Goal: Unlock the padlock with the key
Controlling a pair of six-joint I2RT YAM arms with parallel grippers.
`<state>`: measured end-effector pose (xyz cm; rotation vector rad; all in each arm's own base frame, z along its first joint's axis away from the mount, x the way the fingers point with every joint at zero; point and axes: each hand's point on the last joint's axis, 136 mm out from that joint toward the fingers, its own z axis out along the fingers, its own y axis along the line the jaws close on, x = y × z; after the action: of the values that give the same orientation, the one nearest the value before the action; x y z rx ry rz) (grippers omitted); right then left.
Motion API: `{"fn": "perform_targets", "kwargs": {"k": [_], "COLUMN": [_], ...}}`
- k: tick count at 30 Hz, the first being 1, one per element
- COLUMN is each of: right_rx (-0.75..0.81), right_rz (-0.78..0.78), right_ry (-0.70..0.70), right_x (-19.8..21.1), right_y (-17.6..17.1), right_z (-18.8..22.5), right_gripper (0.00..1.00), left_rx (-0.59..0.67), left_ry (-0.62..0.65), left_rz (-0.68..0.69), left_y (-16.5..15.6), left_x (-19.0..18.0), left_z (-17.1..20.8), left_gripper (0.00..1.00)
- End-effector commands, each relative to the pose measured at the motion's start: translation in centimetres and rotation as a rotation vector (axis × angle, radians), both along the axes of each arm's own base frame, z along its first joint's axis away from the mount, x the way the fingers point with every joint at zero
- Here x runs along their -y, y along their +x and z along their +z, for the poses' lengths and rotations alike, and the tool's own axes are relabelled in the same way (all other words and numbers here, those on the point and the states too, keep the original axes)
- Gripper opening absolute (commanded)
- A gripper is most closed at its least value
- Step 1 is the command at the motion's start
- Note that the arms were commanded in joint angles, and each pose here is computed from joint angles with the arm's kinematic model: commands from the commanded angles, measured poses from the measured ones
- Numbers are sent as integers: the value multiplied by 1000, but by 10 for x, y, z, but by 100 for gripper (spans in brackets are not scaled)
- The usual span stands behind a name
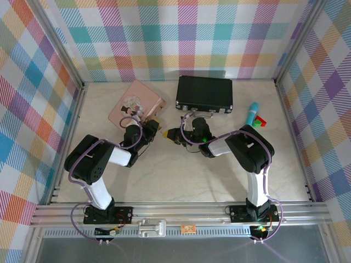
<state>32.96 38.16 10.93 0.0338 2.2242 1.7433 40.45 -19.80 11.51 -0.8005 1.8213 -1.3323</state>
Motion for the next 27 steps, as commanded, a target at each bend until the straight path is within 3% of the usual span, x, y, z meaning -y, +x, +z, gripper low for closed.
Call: {"fn": "perform_targets", "kwargs": {"k": [1, 27], "right_rx": [84, 84], "right_rz": [4, 13], "right_ry": [66, 65], "right_x": [-7, -18], "right_y": [4, 10], "right_z": [37, 31], "right_gripper": [0, 0], "left_rx": [-68, -57], "left_ry": [-64, -75], "left_rz": [-20, -40], "left_y": [-6, -9], "left_x": [7, 17], "left_z": [-13, -6], "left_gripper": [0, 0]}}
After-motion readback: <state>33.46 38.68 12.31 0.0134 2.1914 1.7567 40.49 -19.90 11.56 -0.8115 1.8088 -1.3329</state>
